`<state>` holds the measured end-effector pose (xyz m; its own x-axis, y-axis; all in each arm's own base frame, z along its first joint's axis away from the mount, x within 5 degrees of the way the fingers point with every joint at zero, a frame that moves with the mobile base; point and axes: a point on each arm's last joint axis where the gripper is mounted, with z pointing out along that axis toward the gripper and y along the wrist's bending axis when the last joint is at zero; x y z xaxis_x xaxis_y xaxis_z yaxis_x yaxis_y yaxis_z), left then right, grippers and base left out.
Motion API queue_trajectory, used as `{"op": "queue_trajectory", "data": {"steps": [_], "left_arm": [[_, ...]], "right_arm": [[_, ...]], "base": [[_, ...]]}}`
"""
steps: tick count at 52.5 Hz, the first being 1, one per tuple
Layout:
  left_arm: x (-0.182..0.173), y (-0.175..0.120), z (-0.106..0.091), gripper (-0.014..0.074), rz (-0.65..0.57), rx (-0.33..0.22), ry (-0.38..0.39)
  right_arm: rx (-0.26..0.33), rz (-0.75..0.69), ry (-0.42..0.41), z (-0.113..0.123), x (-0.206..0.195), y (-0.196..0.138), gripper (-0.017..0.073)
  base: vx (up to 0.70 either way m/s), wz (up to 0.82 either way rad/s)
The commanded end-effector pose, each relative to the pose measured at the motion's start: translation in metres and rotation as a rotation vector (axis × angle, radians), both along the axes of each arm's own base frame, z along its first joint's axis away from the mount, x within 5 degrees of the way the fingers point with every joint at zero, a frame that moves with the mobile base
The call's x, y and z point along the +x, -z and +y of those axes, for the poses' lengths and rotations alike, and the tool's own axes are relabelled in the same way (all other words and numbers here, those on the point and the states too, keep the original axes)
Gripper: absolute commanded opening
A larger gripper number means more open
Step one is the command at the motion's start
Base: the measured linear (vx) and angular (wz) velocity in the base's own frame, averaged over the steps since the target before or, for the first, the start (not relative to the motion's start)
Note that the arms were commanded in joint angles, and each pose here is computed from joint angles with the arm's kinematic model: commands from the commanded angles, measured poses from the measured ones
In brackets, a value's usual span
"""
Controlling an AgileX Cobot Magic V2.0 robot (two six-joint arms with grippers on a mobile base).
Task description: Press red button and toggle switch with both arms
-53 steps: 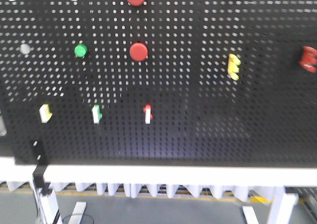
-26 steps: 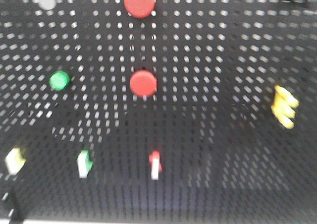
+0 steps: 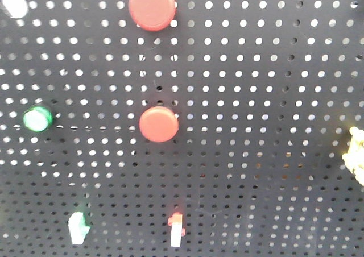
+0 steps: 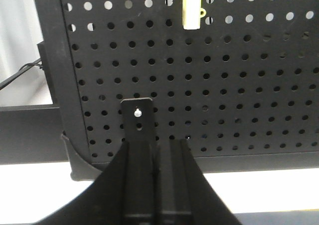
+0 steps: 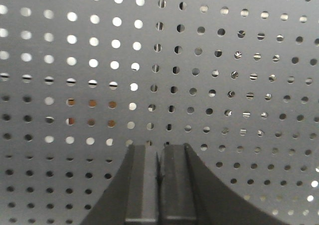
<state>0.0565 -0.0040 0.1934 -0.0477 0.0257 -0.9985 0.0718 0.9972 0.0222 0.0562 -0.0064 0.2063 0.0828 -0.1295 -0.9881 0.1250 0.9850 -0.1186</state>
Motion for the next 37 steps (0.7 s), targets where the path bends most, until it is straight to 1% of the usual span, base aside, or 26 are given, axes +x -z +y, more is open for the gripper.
{"op": "queue_trajectory", "data": {"steps": [1, 25, 26, 34, 37], "left_arm": [[0.0, 0.004, 0.0, 0.0001, -0.06, -0.019, -0.001], [0.0, 0.004, 0.0, 0.0001, -0.06, -0.019, -0.001], [0.0, 0.003, 0.0, 0.0001, -0.062, -0.013, -0.001], [0.0, -0.003, 0.0, 0.0001, -0.127, -0.008, 0.0], [-0.001, -0.009, 0.0, 0.0001, -0.177, -0.011, 0.001]], "right_arm": [[-0.029, -0.087, 0.005, 0.0, -0.002, -0.005, 0.0], [-0.029, -0.094, 0.005, 0.0, -0.002, -0.005, 0.0], [-0.029, -0.095, 0.005, 0.0, -0.002, -0.005, 0.0], [-0.029, -0.095, 0.005, 0.0, -0.002, -0.005, 0.0], [-0.033, -0.125, 0.004, 0.0, -0.003, -0.009, 0.0]], "base": [[0.03, -0.02], [0.01, 0.0], [0.0, 0.0], [0.0, 0.0], [0.0, 0.0]]}}
